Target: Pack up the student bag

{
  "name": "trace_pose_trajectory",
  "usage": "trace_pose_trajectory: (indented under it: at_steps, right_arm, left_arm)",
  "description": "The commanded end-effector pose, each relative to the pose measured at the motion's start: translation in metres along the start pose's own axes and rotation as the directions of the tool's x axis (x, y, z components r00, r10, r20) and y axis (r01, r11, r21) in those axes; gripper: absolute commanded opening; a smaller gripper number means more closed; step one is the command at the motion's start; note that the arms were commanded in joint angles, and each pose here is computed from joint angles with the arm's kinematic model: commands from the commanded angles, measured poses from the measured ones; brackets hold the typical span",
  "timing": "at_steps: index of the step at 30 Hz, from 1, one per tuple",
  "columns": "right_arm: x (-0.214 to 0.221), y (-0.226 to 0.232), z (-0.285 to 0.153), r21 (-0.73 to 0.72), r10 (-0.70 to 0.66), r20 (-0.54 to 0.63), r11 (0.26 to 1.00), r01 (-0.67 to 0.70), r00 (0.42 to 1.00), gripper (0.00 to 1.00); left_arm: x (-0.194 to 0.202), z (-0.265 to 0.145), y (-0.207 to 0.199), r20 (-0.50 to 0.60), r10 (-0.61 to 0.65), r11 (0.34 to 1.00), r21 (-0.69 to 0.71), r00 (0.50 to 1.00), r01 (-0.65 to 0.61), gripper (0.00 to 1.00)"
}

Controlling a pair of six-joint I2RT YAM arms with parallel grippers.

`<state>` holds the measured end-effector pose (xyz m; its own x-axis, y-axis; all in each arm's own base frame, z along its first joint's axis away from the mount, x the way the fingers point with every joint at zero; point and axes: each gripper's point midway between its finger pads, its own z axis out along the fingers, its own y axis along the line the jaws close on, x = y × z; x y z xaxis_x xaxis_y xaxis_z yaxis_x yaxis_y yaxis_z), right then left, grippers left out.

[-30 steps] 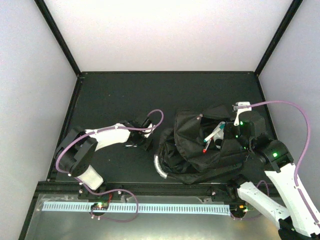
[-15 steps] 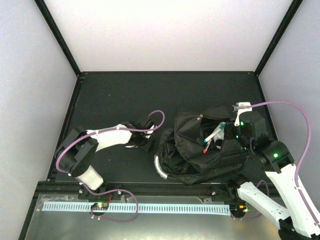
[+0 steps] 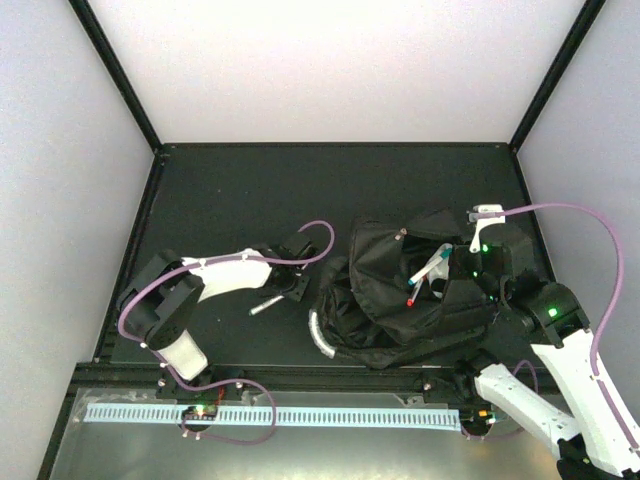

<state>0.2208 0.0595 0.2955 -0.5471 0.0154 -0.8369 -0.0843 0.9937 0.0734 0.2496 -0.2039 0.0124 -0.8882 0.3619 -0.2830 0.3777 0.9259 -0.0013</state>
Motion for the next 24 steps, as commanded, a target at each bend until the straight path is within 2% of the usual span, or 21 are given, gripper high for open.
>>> trace_pose_trajectory:
  at_steps: [1, 3, 8, 13, 19, 24]
  right_arm:
    - [-0.074, 0.001, -0.039, -0.048, 0.092, 0.289, 0.995, -0.082, 0.953, 0.06]
    - [-0.074, 0.001, -0.038, -0.049, 0.094, 0.287, 0.995, -0.083, 0.953, 0.06]
    - [-0.075, 0.002, -0.038, -0.051, 0.092, 0.289, 0.995, -0.081, 0.953, 0.06]
    - [-0.074, 0.0, -0.038, -0.041, 0.085, 0.288, 0.996, -0.077, 0.954, 0.06]
    - [-0.072, -0.001, -0.036, -0.034, 0.083, 0.282, 0.996, -0.076, 0.956, 0.06]
    - [-0.072, 0.001, -0.033, -0.037, 0.082, 0.276, 0.997, -0.075, 0.958, 0.06]
  left_arm:
    - [0.013, 0.009, 0.017, -0.047, -0.023, 0.995, -0.098, 0.999, 0.018, 0.28]
    - [0.007, 0.009, 0.016, -0.029, -0.034, 0.995, -0.091, 0.999, 0.031, 0.21]
    - [-0.01, 0.008, 0.012, -0.003, -0.042, 0.995, -0.092, 0.999, 0.042, 0.15]
    - [-0.03, -0.007, 0.012, 0.058, -0.059, 0.993, -0.097, 0.997, 0.064, 0.03]
    - [-0.051, -0.045, 0.013, 0.189, -0.1, 0.992, -0.054, 0.977, 0.112, 0.02]
    - [-0.071, -0.107, 0.014, 0.358, -0.149, 0.988, 0.03, 0.922, 0.149, 0.01]
